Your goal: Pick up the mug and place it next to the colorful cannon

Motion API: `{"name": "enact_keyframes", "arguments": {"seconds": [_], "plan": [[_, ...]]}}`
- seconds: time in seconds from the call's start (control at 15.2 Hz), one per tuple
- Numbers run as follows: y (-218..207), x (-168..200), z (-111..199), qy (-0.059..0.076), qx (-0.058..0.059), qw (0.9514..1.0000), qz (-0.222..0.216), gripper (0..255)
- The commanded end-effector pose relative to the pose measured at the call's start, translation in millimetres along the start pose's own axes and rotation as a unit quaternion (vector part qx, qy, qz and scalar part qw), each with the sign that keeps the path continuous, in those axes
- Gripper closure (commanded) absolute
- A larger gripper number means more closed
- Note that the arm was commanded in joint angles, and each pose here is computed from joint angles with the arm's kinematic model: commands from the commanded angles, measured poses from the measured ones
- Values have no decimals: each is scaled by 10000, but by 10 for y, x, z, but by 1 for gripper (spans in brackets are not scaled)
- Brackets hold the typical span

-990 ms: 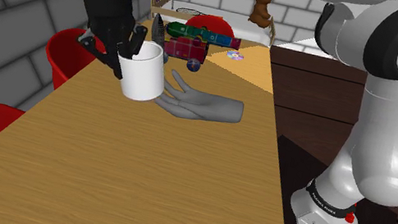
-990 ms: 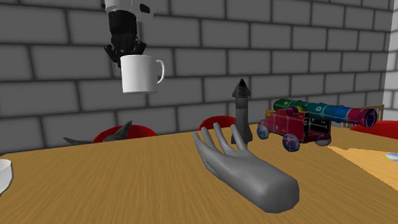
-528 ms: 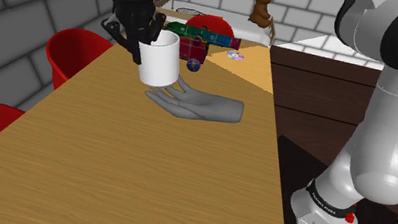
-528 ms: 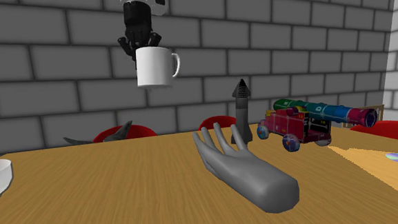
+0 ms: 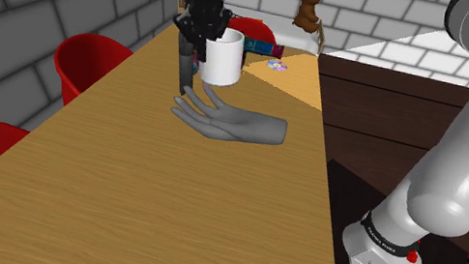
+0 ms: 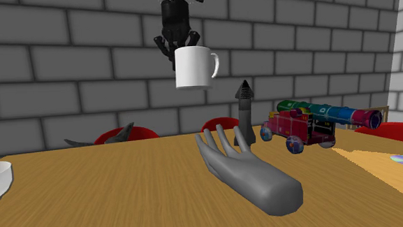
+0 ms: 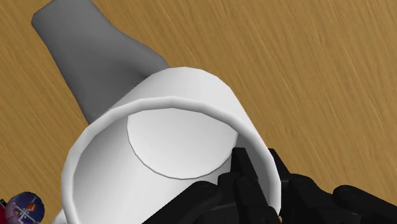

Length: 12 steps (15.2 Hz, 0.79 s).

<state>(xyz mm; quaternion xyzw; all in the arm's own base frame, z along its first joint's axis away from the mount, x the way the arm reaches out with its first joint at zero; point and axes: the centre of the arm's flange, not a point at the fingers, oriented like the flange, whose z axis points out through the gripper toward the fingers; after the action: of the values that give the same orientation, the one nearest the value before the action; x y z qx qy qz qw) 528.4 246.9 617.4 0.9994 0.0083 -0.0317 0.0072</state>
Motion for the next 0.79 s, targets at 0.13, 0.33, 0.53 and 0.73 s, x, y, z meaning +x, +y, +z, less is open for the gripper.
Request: {"name": "enact_keyframes", "arguments": {"seconds": [0.13, 0.33, 0.53, 0.73], "plan": [[552, 43, 0, 1, 2, 10000, -6, 255], [946, 77, 3, 1, 2, 10000, -6, 255], [1341, 112, 6, 1, 2, 10000, -6, 255], [1735, 146, 9, 1, 2, 10000, -6, 255]]}}
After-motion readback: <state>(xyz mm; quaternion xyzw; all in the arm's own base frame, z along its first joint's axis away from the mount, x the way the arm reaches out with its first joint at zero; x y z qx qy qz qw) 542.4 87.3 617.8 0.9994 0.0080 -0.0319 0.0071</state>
